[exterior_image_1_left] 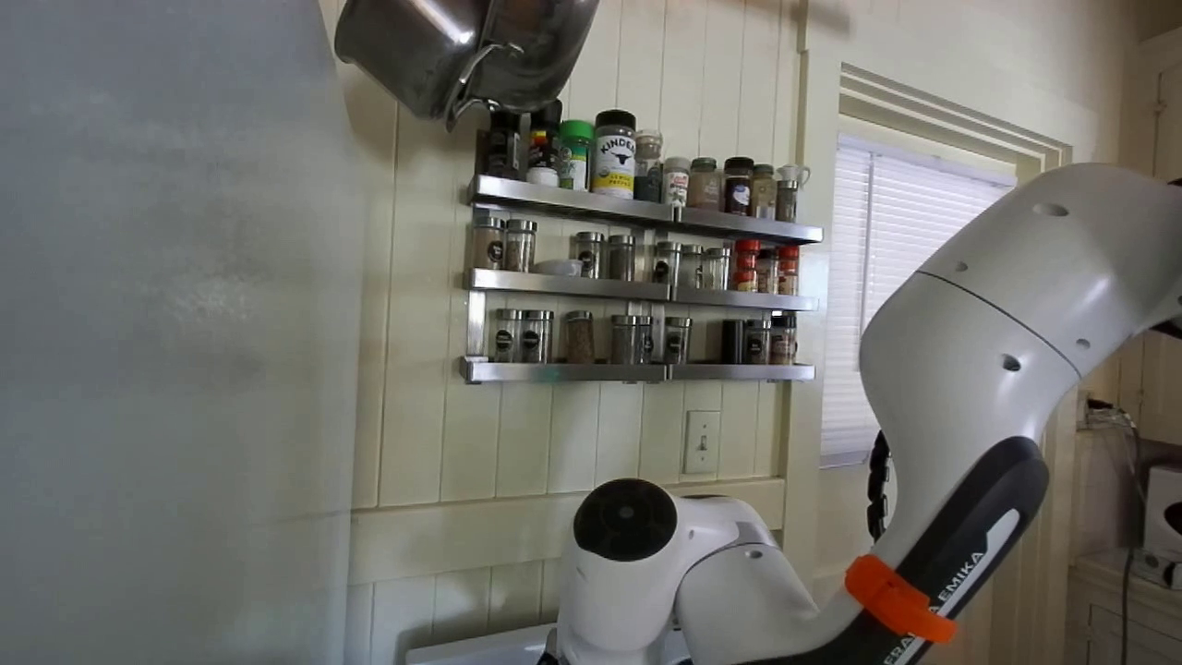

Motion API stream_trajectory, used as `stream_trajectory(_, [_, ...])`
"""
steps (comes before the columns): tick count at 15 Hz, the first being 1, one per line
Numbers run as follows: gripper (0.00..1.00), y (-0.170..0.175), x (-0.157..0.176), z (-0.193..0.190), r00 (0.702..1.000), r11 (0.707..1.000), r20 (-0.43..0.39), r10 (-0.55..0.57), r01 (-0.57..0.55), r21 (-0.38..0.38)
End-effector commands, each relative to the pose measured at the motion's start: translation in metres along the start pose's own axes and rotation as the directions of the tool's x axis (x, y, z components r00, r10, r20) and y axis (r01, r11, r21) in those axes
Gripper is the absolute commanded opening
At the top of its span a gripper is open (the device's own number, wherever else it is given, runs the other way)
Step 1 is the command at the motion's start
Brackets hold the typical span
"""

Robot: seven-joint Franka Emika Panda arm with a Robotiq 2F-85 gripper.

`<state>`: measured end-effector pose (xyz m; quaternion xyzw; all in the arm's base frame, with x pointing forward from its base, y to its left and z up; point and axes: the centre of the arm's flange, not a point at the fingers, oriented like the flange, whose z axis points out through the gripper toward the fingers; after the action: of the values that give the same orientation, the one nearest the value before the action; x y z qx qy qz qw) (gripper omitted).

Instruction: Move the silver bowl backwards, remove the purple bowl from inside it and place it on the stove top and place the smaller silver bowl inside the bigger silver bowl

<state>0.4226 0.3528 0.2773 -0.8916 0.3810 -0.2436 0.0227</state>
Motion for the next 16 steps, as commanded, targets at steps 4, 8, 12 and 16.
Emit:
stream_trajectory(4, [1.0,0.005,0.014,-0.023,0.999,1.0,-0.03,-0.019,0.019,-0.013])
stream_trajectory(8, [1.0,-0.005,0.045,-0.017,0.995,0.996,-0.061,-0.085,0.083,-0.025])
stream_trajectory(12, [1.0,-0.021,0.068,-0.008,0.982,0.983,-0.048,-0.185,0.184,-0.017])
stream_trajectory(16, [1.0,-0.046,0.072,-0.008,0.942,0.941,-0.011,-0.335,0.335,0.044])
